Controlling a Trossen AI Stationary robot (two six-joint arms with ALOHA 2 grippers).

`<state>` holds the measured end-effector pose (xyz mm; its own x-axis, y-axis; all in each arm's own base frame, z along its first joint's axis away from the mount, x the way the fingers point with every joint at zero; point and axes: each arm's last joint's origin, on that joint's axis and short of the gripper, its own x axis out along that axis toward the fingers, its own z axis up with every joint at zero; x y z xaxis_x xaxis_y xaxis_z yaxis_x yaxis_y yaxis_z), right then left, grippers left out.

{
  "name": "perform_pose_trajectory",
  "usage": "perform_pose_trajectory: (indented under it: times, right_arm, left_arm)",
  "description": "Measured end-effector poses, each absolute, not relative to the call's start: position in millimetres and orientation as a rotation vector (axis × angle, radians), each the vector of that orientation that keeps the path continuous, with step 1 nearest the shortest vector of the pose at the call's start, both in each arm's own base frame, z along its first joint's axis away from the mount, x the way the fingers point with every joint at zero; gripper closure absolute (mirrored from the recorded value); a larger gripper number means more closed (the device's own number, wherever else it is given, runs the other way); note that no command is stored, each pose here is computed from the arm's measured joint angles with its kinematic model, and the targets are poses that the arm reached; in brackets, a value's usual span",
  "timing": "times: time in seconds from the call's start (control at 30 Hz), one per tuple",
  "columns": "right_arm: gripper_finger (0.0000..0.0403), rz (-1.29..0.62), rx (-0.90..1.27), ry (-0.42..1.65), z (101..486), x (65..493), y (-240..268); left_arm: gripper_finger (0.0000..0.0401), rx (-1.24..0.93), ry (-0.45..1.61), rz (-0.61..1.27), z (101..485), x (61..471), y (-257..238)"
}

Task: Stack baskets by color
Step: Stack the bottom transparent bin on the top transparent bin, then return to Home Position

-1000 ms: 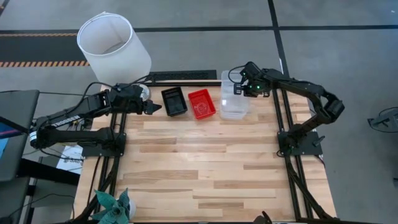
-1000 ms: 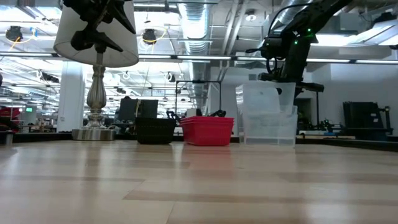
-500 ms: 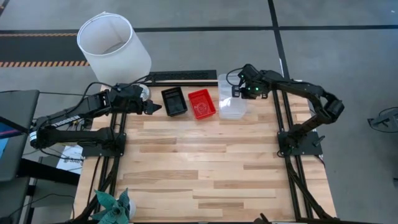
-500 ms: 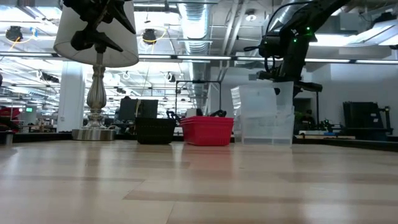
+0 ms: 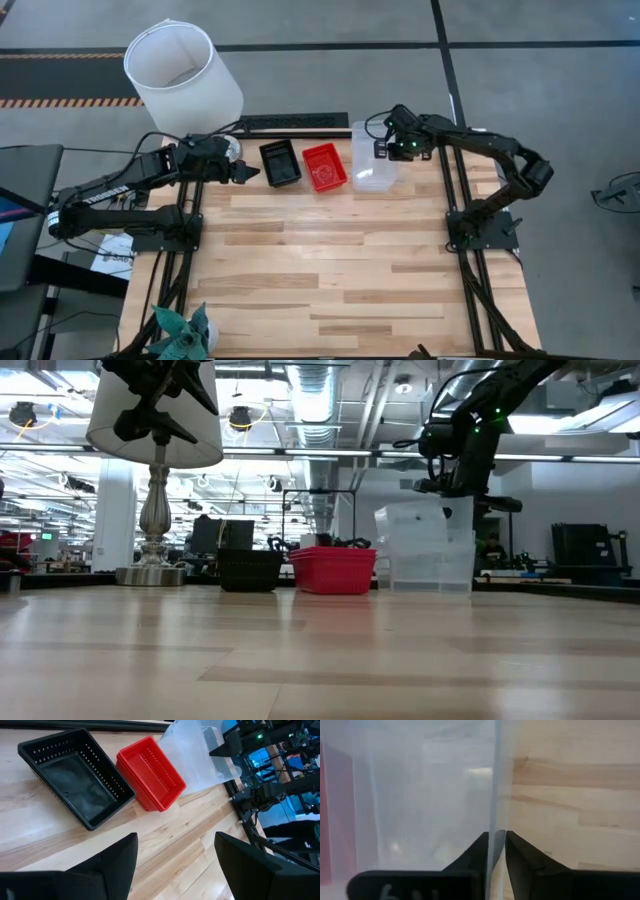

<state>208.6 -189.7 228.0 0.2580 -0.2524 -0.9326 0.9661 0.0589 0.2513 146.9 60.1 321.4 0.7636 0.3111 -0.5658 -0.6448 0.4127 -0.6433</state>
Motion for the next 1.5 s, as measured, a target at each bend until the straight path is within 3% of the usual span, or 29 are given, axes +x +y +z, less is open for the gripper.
perform_pose_trajectory:
  times: [0.4, 0.57, 0.9, 1.07, 1.17, 1.27, 1.5]
  right_arm:
    - [0.0194, -1.073, 1.098, 0.868, 227.0, 200.6, -197.4]
    - [0.0153, -1.079, 1.088, 0.843, 249.3, 192.7, -204.2]
    - [0.0148, -0.885, 0.832, 0.725, 328.8, 184.0, -176.8]
    - [0.0148, -0.706, 0.641, 0.683, 362.6, 176.4, -130.7]
    - [0.0148, -0.667, 0.637, 0.665, 375.7, 161.0, -106.6]
    - [0.0148, -0.628, 0.576, 0.558, 389.3, 150.0, -84.7]
    - [0.0148, -0.325, 0.388, 0.160, 396.1, 140.6, -41.4]
  left_arm:
    - [0.0150, -0.972, 0.388, 0.622, 321.4, 146.8, 60.2]
    - [0.0150, -0.952, 0.397, 0.611, 321.2, 147.0, 60.1]
    - [0.0150, -0.904, 0.322, 0.564, 339.7, 130.6, 58.0]
    - [0.0150, -0.721, 0.218, 0.441, 375.7, 109.7, 47.2]
    - [0.0150, -0.584, 0.178, 0.406, 389.2, 97.6, 41.7]
    - [0.0150, -0.545, 0.139, 0.378, 394.9, 85.2, 35.6]
    - [0.0150, -0.323, 0.026, 0.219, 390.4, 64.7, 22.6]
